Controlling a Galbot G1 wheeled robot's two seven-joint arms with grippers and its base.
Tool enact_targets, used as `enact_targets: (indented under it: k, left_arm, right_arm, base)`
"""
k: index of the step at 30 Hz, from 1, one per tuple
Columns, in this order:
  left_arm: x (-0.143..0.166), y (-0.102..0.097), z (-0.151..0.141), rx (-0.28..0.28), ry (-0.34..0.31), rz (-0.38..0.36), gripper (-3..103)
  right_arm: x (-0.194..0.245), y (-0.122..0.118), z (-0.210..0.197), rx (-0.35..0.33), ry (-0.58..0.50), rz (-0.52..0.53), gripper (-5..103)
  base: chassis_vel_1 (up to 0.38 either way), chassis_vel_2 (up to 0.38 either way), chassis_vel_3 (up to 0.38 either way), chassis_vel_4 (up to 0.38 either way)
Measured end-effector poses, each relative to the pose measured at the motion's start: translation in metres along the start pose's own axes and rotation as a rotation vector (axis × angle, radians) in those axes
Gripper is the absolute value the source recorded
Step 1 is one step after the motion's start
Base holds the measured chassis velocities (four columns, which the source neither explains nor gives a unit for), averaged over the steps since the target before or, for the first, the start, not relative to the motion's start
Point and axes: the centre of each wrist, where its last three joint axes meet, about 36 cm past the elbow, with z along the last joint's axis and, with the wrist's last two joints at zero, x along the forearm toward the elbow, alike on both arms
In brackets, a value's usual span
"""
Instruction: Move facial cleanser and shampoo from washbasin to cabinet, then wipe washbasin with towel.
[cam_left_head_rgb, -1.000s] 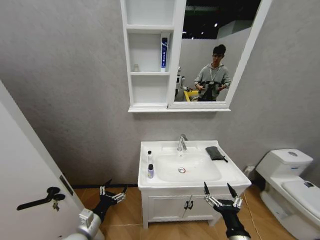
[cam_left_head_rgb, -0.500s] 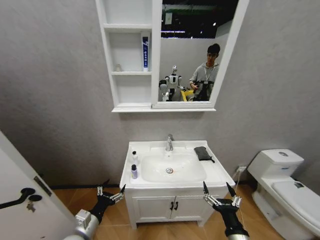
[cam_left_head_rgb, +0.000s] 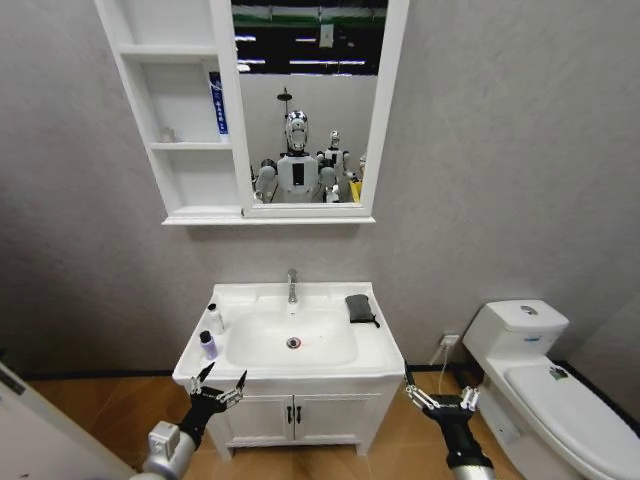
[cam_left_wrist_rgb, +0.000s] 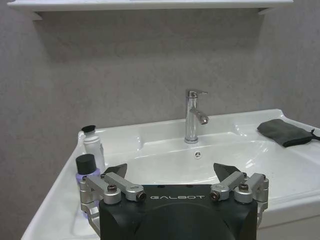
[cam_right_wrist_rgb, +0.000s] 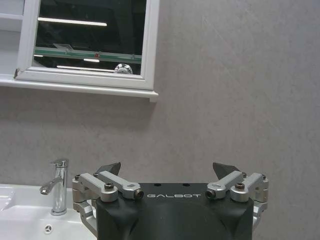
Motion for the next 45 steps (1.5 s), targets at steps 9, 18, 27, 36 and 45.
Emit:
enact_targets:
  k: [9, 18, 27, 36, 45]
  left_arm:
    - [-0.011, 0.011, 0.011, -0.008, 0.023, -0.038, 98]
    - [-0.071, 0.032, 0.044, 0.009, 0.061, -0.103, 98]
    - [-0.103, 0.049, 0.069, 0.034, 0.101, -0.173, 98]
    - [-0.142, 0.061, 0.062, 0.06, 0.08, -0.198, 98]
    - [-0.191, 0.08, 0.058, 0.092, 0.078, -0.262, 95]
  right_arm:
    - [0.002, 0.0, 0.008, -0.003, 0.004, 0.004, 100]
    - [0.012, -0.002, 0.031, 0.025, 0.071, 0.008, 100]
    - [0.014, -0.003, 0.046, 0.025, 0.095, 0.017, 100]
    - [0.014, -0.006, 0.052, 0.024, 0.103, 0.023, 100]
    - [0.012, -0.011, 0.056, 0.025, 0.123, 0.043, 100]
  base:
    - [0.05, 0.059, -0.058, -0.037]
    - [0.0, 0.0, 0.0, 0.0]
    - [0.0, 0.0, 0.0, 0.0]
    - [0.0, 0.0, 0.0, 0.0]
    - [0.0, 0.0, 0.0, 0.0]
